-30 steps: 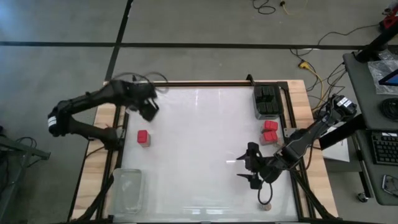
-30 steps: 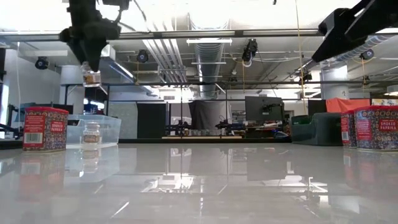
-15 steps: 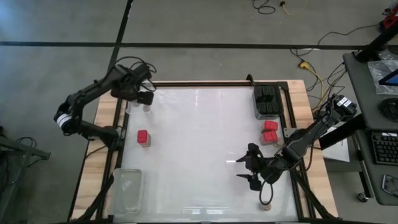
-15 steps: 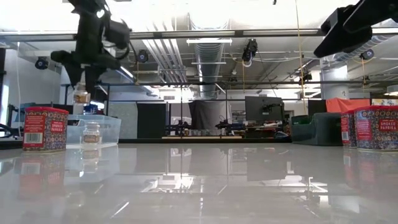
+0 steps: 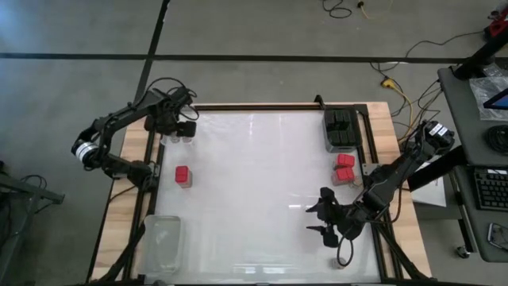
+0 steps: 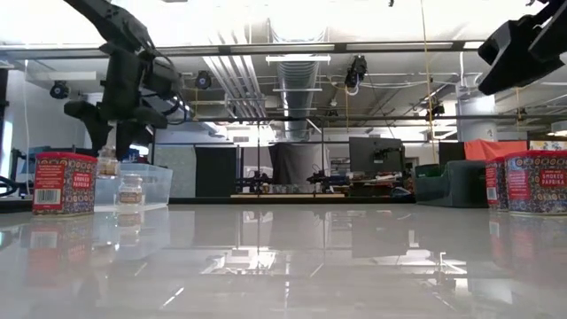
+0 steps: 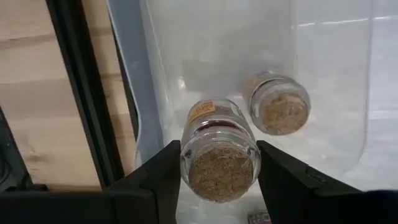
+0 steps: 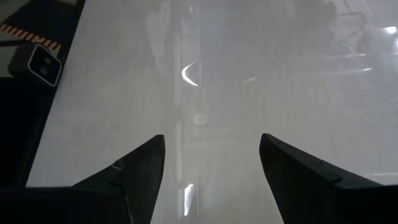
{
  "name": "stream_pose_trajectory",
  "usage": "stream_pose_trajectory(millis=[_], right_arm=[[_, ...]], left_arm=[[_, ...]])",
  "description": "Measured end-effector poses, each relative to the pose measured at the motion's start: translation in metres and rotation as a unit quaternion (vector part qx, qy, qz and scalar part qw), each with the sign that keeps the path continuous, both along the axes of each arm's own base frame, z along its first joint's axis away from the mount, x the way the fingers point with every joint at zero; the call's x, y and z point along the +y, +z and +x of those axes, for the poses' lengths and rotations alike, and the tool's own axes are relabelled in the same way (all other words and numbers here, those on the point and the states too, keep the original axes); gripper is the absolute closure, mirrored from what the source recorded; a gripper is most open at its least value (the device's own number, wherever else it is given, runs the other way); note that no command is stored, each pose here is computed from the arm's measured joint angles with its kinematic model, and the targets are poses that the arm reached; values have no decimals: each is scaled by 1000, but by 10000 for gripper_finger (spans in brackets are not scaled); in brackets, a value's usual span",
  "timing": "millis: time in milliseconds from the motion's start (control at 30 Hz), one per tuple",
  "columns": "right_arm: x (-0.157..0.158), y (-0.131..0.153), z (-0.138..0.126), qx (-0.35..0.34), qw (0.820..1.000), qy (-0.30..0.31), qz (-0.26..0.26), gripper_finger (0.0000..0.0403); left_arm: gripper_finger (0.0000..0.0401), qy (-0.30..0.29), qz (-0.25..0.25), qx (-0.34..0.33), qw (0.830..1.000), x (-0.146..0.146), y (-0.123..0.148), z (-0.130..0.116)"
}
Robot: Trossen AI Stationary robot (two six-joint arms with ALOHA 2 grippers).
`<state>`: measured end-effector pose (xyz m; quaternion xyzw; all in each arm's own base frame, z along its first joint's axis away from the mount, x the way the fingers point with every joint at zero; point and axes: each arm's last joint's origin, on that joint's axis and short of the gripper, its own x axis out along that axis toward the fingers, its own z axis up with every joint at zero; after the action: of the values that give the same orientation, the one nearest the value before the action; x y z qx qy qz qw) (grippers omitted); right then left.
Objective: Sort spices by type
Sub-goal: Put the brown seasoning bottle into the transparent bin
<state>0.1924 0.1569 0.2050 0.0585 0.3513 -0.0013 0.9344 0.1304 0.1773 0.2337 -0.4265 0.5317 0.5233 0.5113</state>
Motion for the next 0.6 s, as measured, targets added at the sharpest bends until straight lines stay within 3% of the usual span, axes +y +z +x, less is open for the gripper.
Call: stream_pose_trajectory(millis=[600], right_arm=[[-2, -2, 0, -9, 1000, -9, -26, 131]], left_arm=[[239, 48, -12, -7, 999, -3, -28, -8]])
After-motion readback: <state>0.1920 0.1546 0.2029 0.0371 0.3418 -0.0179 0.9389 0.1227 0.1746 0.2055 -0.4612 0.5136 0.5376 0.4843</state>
